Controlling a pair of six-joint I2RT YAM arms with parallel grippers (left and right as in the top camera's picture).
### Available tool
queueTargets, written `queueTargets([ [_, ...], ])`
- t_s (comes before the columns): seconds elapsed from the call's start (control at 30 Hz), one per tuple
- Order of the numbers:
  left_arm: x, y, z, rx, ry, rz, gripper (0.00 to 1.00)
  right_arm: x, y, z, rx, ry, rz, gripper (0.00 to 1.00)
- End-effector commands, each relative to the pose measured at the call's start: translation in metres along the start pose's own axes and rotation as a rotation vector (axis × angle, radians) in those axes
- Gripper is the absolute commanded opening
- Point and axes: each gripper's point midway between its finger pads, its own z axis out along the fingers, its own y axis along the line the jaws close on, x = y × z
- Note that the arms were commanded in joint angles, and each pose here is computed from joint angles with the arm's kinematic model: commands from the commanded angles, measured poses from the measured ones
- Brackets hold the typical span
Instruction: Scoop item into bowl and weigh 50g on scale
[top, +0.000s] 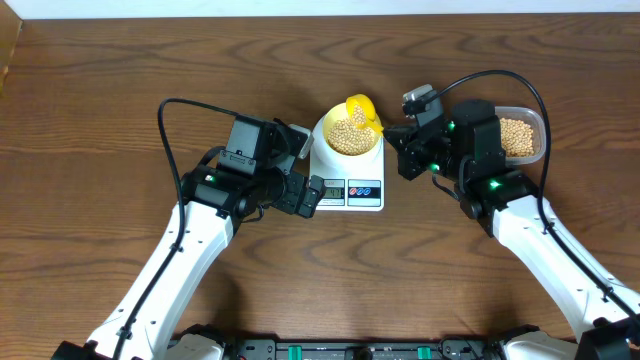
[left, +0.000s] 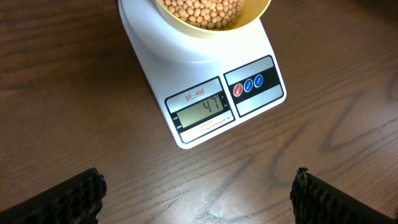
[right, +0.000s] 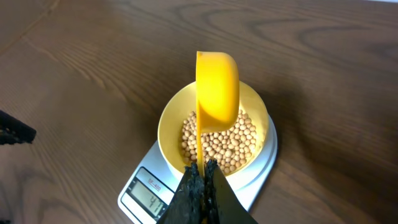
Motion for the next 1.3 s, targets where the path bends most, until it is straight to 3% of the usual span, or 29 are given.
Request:
queueTargets([
  [0.0, -0.002, -0.001, 0.001, 0.004, 0.001, 0.017, 0.97, 0.0, 0.001, 0.003, -0.003, 0.005, -0.051, 0.01],
  [0.7, -0.002, -0.001, 0.001, 0.004, 0.001, 0.016, 0.97, 0.006, 0.003, 0.004, 0.0, 0.029, -0.064, 0.01],
  [0.9, -0.002, -0.001, 0.001, 0.004, 0.0, 0.017, 0.97, -0.003, 0.003, 0.004, -0.004, -0.006, 0.062, 0.01],
  [1.27, -0.002, -0.001, 0.001, 0.004, 0.001, 0.017, 0.97, 0.003, 0.003, 0.004, -0.002, 0.017, -0.046, 0.01],
])
